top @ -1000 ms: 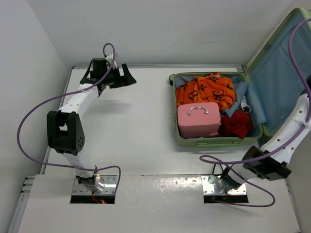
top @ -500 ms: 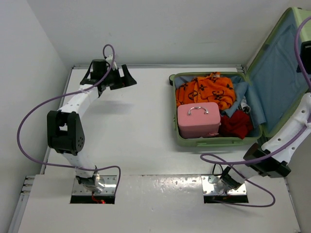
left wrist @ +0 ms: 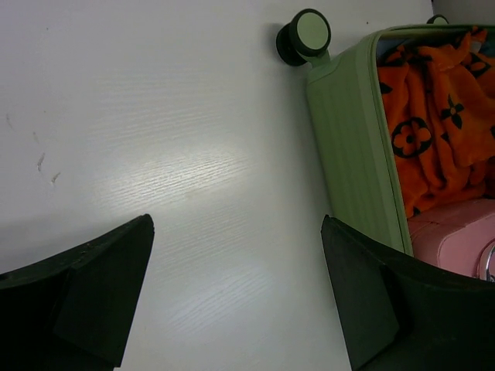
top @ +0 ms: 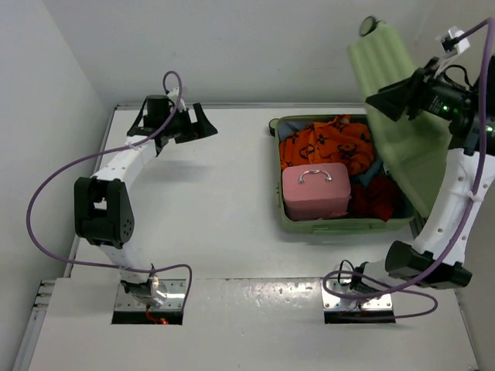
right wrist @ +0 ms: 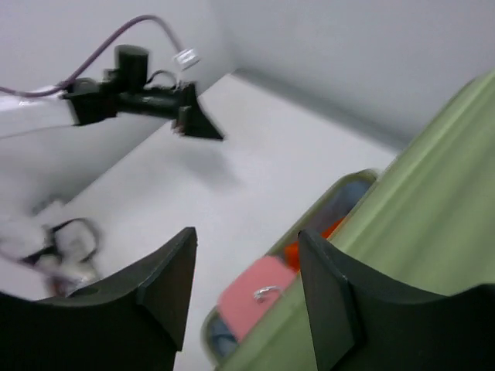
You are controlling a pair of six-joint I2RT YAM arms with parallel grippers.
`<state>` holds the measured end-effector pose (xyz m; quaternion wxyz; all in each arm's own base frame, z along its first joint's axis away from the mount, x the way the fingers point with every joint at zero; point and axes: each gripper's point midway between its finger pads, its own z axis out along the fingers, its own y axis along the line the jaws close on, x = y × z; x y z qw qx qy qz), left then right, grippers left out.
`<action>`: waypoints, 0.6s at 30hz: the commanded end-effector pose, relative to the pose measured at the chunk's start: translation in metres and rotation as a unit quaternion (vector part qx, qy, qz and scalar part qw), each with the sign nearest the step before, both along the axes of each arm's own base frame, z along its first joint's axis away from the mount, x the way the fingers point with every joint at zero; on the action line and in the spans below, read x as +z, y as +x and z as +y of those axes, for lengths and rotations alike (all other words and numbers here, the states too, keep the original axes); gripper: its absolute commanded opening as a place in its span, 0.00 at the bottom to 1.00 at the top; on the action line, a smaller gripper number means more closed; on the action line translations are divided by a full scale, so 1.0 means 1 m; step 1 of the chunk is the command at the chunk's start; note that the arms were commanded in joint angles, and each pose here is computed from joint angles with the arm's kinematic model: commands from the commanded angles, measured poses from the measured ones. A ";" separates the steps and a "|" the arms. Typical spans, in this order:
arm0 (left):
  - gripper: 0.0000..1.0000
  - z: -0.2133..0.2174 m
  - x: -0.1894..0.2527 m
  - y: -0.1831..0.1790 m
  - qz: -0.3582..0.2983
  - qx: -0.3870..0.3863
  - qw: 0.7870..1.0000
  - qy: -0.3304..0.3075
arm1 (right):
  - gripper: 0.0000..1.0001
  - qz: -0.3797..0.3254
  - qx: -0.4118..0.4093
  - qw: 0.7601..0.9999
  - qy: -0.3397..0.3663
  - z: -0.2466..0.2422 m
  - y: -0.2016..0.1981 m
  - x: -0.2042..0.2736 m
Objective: Pack the luggage
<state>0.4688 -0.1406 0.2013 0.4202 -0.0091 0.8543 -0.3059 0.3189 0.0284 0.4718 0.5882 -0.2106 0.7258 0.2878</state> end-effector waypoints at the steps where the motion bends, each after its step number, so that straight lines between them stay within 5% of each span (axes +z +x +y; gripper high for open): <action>1: 0.95 0.003 0.041 -0.003 -0.058 0.001 0.998 -0.001 | 0.56 0.050 0.137 0.983 0.113 0.048 -0.016 0.010; 2: 0.95 0.007 0.043 -0.004 -0.061 0.012 0.998 0.004 | 0.58 -0.007 0.172 0.978 0.119 0.062 -0.038 0.046; 7: 0.96 0.019 0.047 -0.002 -0.061 0.042 0.997 0.012 | 0.67 0.027 0.216 0.961 0.171 0.076 -0.037 0.057; 11: 0.96 0.021 0.032 -0.010 -0.041 0.044 0.998 0.021 | 0.70 -0.033 0.111 0.981 0.156 0.033 -0.010 0.051; 12: 0.96 0.022 0.031 -0.013 -0.040 0.044 0.998 0.021 | 0.70 0.006 0.028 0.981 0.193 0.016 0.009 0.043; 13: 0.96 0.022 0.031 -0.013 -0.042 0.042 0.998 0.024 | 0.70 -0.033 -0.015 0.995 0.088 0.003 0.016 0.018; 18: 0.97 0.010 0.016 -0.024 -0.025 0.017 0.999 0.036 | 0.67 0.027 -0.239 0.967 -0.078 -0.065 0.043 -0.043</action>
